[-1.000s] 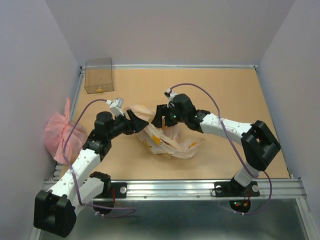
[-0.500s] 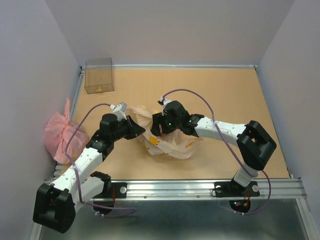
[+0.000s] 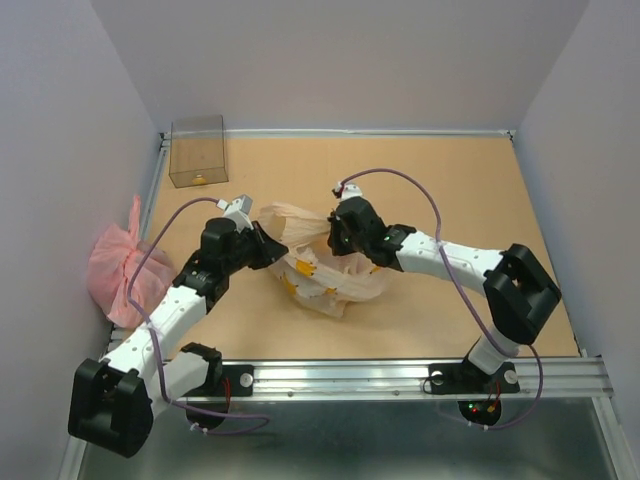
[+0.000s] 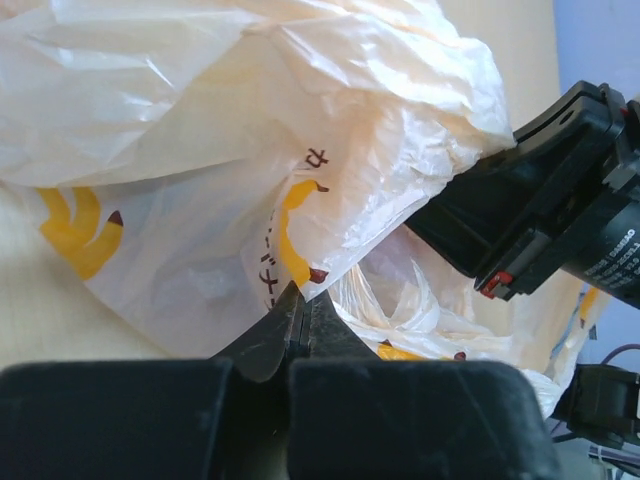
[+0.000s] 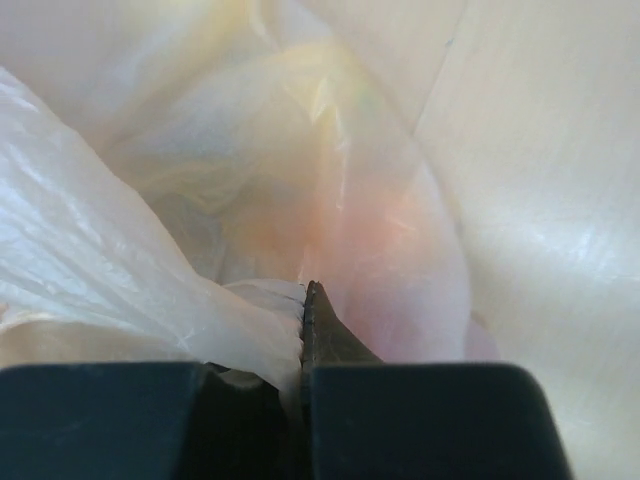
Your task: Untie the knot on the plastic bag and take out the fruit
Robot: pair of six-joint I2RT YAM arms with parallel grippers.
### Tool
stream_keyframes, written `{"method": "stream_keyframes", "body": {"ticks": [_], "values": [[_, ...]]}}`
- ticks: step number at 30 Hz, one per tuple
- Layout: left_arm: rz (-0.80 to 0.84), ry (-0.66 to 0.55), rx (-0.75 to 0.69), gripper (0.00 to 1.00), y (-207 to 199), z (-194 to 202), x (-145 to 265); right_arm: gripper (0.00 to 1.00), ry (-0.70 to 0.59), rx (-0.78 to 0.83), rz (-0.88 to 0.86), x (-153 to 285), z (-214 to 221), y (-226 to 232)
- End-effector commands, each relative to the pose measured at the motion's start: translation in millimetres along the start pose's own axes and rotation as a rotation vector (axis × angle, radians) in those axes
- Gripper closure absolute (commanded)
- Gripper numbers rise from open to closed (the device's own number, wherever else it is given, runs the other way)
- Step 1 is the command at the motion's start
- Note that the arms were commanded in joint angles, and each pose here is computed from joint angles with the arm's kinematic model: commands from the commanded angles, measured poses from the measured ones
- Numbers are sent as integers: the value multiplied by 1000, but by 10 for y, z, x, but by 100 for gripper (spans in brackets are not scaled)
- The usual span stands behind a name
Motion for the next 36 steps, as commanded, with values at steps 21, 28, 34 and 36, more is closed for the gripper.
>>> {"method": "stream_keyframes", "body": {"ticks": [21, 28, 34, 36], "values": [[103, -101, -95, 100, -82, -643, -124, 45, -91, -112, -292, 796, -1097, 434], [87, -86, -48, 100, -28, -442, -65, 41, -21, -118, -366, 940, -704, 885], [33, -42, -12, 100, 82, -153, 35, 41, 101, -135, -329, 790, -252, 796], [12, -19, -2, 100, 137, -28, 61, 41, 124, -145, -293, 686, -150, 741]]}}
Point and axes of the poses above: each gripper's point midway between its finger pads, its own x axis back along the fingers, its own y axis along the line the jaws close on, z = x × y, the point moved 5 cm from there along x, back along the fingers, and after that the axes turned 14 degrees about -x, right-handed, at the moved point
